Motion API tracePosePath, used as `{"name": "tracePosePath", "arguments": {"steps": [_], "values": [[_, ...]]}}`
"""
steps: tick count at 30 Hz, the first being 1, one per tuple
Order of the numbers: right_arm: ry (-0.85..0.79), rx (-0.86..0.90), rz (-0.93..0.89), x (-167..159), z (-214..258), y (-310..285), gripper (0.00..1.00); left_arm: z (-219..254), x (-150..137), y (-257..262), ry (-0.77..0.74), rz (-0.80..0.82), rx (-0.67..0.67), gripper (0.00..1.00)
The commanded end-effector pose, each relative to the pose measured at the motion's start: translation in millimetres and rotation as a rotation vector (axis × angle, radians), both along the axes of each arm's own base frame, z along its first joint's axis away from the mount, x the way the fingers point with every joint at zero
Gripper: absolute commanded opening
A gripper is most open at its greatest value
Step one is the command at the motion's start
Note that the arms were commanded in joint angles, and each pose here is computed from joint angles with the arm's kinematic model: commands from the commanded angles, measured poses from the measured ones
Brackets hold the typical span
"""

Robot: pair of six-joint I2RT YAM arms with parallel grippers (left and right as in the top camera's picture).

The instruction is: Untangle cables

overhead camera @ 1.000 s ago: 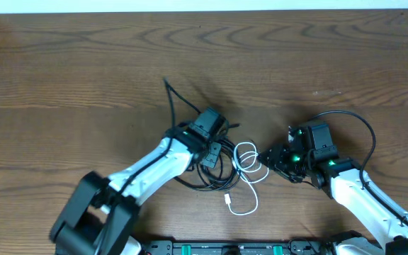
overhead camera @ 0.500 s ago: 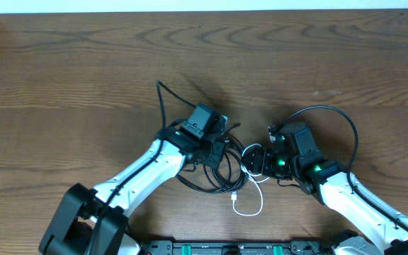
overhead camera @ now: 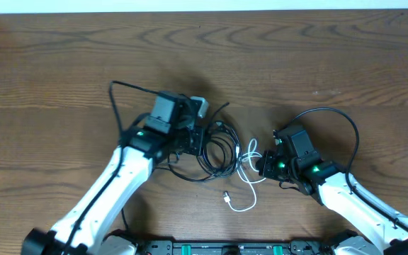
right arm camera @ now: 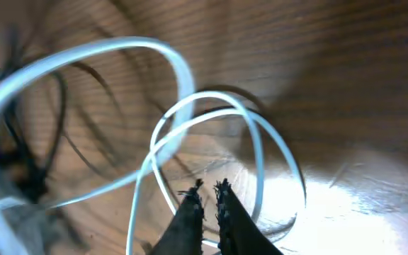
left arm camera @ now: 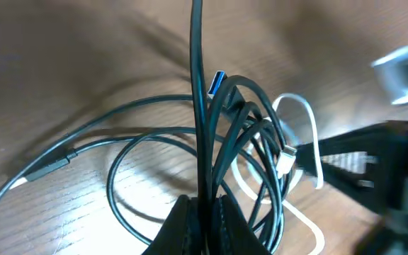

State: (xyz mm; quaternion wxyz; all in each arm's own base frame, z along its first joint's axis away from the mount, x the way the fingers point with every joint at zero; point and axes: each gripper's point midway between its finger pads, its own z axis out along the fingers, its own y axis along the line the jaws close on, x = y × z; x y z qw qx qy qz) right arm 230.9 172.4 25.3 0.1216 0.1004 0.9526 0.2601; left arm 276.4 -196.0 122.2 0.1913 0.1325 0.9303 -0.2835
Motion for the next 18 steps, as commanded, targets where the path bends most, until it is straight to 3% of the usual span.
{"name": "tracePosePath", "arguments": {"steps": [1,4,9,12,18], "values": [[0.017,-0.039,0.0,-3.3,-10.5,-4.1,0.07,32.1,-7.5,-5.8,-0.022,-0.044,-0.145,0.07],[0.037,-0.049,0.001,-4.8,-17.0,-4.8,0.09,48.8,-11.4,-7.6,-0.037,-0.067,-0.216,0.08],[0.047,-0.01,0.06,-8.4,-18.8,4.9,0.25,56.4,-15.6,-9.7,-0.032,-0.088,-0.259,0.08],[-0.036,0.107,0.231,-8.7,-1.8,30.2,0.41,53.6,-15.3,-9.8,-0.021,-0.086,-0.256,0.08],[-0.144,0.162,0.275,6.1,13.7,42.2,0.68,56.5,-18.7,-13.1,0.005,-0.089,-0.288,0.08]]}}
